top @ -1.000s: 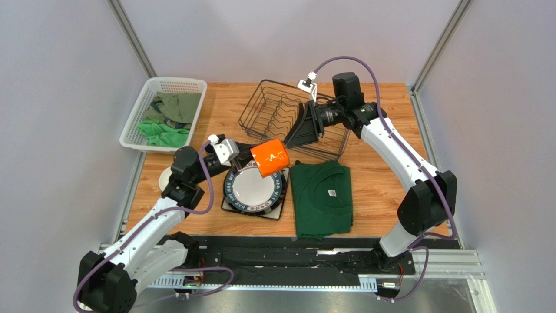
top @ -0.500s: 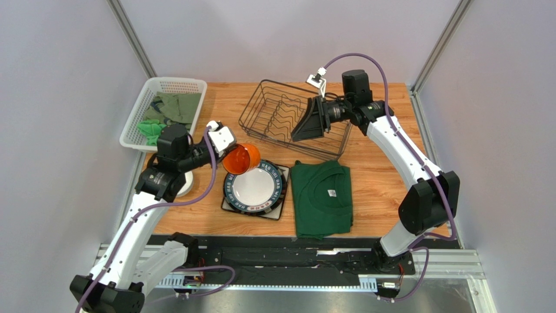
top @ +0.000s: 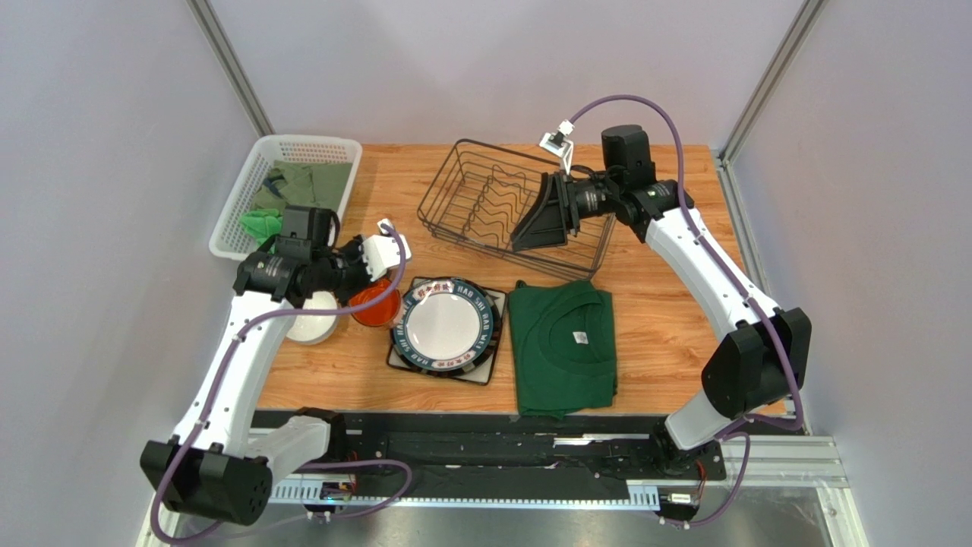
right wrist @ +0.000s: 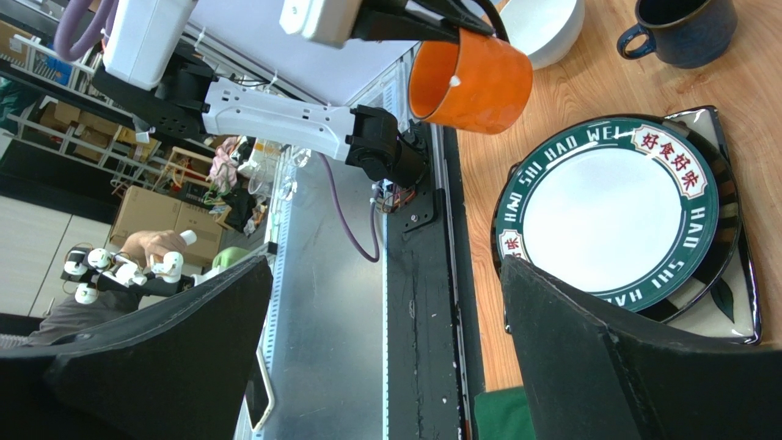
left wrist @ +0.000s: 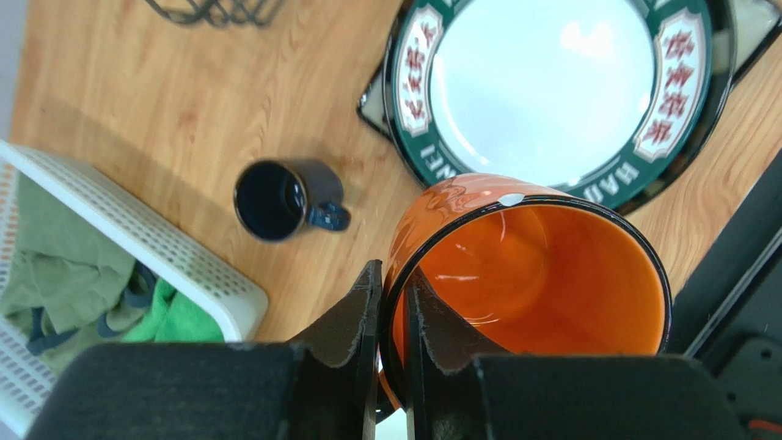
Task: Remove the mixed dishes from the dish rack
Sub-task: Place the cup at the center of the board, then reset both arms
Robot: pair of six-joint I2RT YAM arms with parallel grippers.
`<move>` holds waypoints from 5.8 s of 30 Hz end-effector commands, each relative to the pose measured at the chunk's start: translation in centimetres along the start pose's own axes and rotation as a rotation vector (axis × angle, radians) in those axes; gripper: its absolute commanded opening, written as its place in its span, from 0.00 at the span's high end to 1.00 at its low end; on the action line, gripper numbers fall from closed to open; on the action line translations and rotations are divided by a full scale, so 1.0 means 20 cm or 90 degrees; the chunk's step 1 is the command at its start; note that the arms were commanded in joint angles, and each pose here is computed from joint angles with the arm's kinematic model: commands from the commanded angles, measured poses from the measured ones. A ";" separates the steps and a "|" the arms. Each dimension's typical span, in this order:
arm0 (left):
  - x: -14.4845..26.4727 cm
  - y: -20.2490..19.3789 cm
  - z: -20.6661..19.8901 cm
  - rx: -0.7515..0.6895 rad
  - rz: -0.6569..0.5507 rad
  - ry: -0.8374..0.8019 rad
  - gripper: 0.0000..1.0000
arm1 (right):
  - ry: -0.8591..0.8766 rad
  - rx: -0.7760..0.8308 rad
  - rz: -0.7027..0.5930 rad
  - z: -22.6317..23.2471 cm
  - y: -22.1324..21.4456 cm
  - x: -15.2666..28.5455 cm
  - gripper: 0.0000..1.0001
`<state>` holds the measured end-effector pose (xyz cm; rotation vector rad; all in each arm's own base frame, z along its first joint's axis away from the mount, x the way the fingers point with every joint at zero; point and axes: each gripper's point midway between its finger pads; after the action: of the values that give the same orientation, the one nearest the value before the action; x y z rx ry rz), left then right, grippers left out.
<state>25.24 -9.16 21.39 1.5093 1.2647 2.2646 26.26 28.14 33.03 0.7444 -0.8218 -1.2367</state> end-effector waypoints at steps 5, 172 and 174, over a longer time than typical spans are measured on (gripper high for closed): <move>0.02 -0.12 0.14 -0.030 0.086 -0.011 1.00 | -0.009 0.051 -0.010 0.07 0.02 0.02 0.01; 0.38 0.52 0.79 0.296 -0.497 0.366 0.11 | -1.091 0.426 -0.157 -0.33 0.30 1.04 0.00; 0.39 0.52 0.78 0.294 -0.497 0.370 0.12 | -1.093 0.428 -0.154 -0.33 0.30 1.04 0.00</move>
<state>38.14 -2.92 33.90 0.3431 2.1902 1.9798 38.01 9.73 35.05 0.0460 -2.5999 -1.6590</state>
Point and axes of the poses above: each gripper's point midway between its finger pads, its own x axis back along the fingers, its own z axis along the line the jaws close on, y = z × x, and after that the axes turned 14 degrees about x, right-handed
